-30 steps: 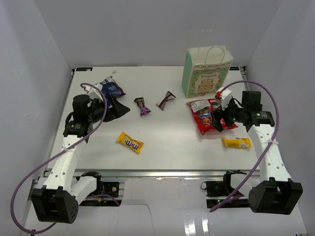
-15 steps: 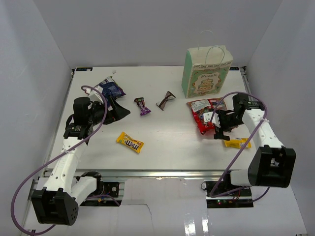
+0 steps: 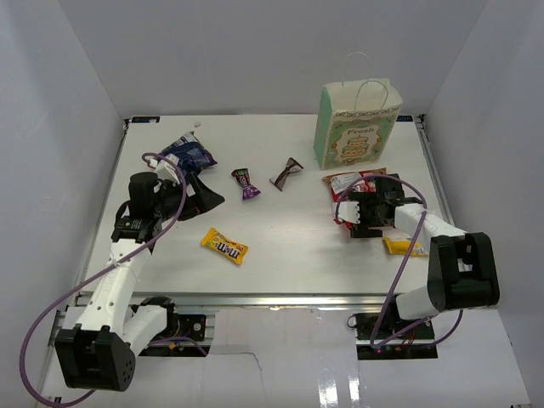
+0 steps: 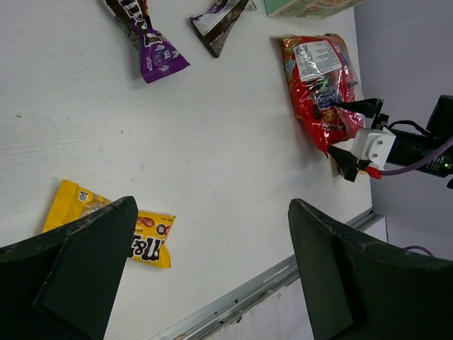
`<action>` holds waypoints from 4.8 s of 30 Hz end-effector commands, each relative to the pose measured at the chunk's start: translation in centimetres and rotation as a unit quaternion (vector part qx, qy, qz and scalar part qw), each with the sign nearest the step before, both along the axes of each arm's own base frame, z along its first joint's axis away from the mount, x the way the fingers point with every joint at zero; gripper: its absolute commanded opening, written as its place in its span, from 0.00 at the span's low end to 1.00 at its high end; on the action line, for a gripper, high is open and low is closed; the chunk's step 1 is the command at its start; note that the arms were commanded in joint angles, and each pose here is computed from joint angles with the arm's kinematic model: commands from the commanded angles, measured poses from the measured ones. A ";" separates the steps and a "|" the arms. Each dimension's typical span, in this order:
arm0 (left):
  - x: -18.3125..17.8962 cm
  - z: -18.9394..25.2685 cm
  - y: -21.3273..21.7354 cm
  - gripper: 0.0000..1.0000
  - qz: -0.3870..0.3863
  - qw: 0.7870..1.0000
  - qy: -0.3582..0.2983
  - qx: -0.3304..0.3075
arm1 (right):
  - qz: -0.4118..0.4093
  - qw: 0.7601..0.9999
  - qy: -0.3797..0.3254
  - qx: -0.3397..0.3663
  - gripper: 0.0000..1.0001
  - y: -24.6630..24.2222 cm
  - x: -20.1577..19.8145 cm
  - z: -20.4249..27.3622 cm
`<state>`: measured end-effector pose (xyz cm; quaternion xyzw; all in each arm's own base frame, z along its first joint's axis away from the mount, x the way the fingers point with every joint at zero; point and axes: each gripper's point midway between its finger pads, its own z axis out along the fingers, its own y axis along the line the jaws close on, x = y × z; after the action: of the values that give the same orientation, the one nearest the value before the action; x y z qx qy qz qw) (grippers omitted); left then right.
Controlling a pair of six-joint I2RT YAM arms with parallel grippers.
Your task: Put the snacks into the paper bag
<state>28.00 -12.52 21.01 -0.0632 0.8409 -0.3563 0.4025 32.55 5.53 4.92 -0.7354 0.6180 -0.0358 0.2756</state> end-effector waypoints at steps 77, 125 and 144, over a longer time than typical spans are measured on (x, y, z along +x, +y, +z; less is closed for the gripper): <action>0.3 0.5 -0.2 0.98 0.007 1.000 -0.006 -0.018 | -0.005 0.657 0.080 0.750 0.08 15.5 9.4 54.7; 0.2 -0.5 -0.4 0.98 0.004 1.000 0.013 -0.023 | -0.020 0.630 -0.128 0.766 0.08 7.2 15.4 58.4; 0.3 -0.7 -0.5 0.98 0.003 1.000 0.013 -0.027 | -0.104 0.596 -0.168 0.778 0.08 7.1 16.3 59.5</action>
<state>28.39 -12.77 20.45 -0.0852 0.8384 -0.3689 0.3920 54.86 13.89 54.37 -0.1547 0.5386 0.3602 0.7459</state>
